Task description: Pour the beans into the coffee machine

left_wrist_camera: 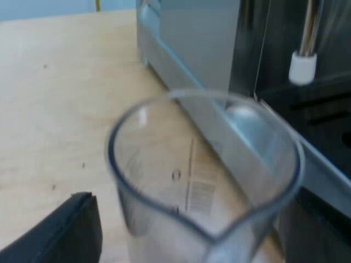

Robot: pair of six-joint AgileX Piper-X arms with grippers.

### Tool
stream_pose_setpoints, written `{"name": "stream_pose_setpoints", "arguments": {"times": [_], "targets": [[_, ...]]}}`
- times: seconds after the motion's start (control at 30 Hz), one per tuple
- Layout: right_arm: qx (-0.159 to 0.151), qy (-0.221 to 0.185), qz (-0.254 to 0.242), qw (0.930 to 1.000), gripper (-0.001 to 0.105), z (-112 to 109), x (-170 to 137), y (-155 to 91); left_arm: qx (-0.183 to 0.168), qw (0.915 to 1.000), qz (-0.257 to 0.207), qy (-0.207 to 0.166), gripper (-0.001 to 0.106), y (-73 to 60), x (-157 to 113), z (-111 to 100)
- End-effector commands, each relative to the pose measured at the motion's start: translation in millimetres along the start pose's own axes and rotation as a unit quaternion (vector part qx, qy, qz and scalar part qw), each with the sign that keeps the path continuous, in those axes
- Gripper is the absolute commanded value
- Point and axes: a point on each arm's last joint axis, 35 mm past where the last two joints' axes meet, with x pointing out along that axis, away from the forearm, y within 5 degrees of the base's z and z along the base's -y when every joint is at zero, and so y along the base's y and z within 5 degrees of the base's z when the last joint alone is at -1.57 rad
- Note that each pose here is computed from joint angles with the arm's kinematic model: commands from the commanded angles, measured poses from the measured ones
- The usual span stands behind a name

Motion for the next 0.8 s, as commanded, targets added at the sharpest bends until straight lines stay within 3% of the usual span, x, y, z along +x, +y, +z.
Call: {"name": "stream_pose_setpoints", "arguments": {"times": [0.03,0.17,0.43,0.8], "targets": [[-0.001,-0.007,-0.001,1.0,0.069,1.9,0.2,0.2,0.002,0.9998,0.01,-0.014,0.069,-5.1,-7.4,4.6],[-0.001,-0.012,-0.001,0.9999,0.069,2.9,0.2,0.1,0.003,0.9998,0.012,-0.015,0.069,-10.4,-16.1,10.9],[0.016,-0.033,-0.003,0.9993,0.069,7.6,0.0,-0.4,-0.03,0.9982,0.037,0.036,0.069,-17.6,-30.7,15.3],[0.016,-0.039,0.003,0.9991,0.069,9.0,-0.5,-0.2,-0.029,0.9969,0.065,0.033,0.069,-33.6,-59.1,37.4]]}}
